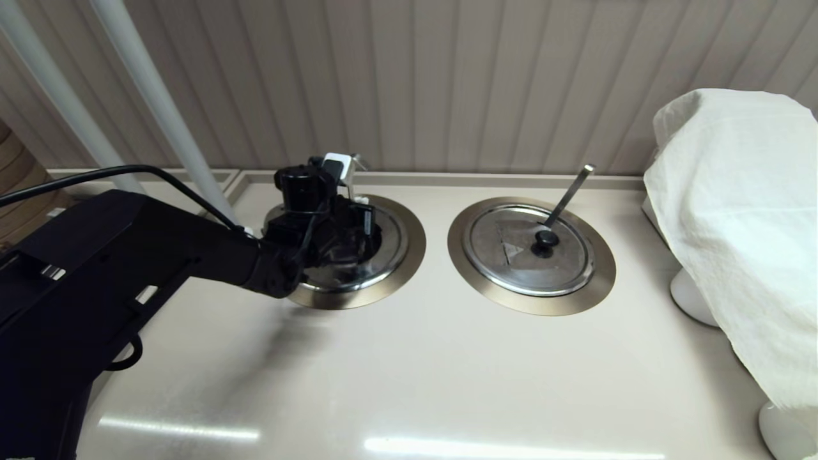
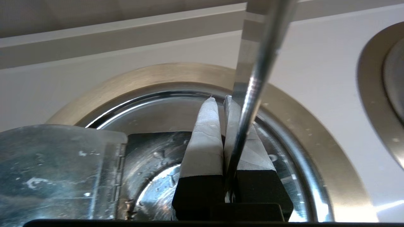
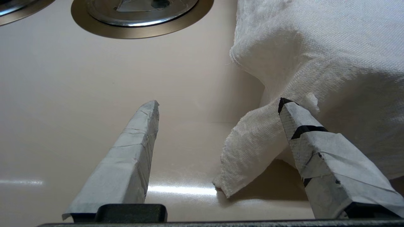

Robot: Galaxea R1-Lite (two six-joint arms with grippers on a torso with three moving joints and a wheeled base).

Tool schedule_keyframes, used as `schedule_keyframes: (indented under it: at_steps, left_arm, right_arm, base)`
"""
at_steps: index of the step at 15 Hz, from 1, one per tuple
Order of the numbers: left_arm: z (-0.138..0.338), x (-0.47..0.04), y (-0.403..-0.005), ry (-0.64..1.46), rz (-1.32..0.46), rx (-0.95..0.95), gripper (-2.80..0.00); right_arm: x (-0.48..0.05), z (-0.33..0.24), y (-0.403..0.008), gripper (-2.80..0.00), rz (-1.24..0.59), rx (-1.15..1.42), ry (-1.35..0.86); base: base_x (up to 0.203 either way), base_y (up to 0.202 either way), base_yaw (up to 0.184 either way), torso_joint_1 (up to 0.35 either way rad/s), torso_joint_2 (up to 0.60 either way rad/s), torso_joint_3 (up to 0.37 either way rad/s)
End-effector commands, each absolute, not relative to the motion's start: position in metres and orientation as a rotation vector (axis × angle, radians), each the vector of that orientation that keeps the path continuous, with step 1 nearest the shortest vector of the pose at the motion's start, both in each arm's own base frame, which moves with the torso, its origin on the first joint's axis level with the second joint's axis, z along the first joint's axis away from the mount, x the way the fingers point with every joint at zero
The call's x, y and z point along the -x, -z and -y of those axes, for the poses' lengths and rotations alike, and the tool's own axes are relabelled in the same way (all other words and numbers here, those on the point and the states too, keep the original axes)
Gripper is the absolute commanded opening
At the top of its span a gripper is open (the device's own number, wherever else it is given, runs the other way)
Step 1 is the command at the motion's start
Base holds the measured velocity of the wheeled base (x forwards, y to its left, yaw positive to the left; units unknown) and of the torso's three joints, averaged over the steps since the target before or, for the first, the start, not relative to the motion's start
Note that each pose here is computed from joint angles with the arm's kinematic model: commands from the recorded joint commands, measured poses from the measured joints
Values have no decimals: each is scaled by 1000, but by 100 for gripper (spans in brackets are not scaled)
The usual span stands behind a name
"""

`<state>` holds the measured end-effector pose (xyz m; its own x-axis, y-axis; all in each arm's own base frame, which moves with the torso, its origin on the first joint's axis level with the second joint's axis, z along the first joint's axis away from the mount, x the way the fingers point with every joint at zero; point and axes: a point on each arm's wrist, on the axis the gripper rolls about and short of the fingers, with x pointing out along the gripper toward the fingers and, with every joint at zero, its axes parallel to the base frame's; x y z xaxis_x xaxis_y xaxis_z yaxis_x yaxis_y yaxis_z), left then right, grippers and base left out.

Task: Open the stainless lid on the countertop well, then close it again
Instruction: Stir with a spoon

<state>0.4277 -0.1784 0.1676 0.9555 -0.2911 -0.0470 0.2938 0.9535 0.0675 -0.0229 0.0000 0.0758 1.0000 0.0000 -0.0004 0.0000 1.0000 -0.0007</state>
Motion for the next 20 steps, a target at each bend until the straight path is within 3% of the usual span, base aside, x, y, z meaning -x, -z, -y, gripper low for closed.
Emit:
schedule_keyframes:
  at_steps: [1, 8, 20]
  left_arm:
    - [182, -426, -178, 306, -8, -54, -280]
    - [192, -461, -167, 162, 46, -35, -280]
    - [196, -465, -174, 110, 82, -21, -280]
  right_arm:
    - [23, 0, -76, 0, 0, 0, 0]
    - [23, 0, -76, 0, 2, 2, 0]
    - [23, 0, -76, 0, 0, 0, 0]
  base:
    - [0, 0, 0, 0, 0, 0]
    - [0, 0, 0, 0, 0, 0]
    - [0, 0, 0, 0, 0, 0]
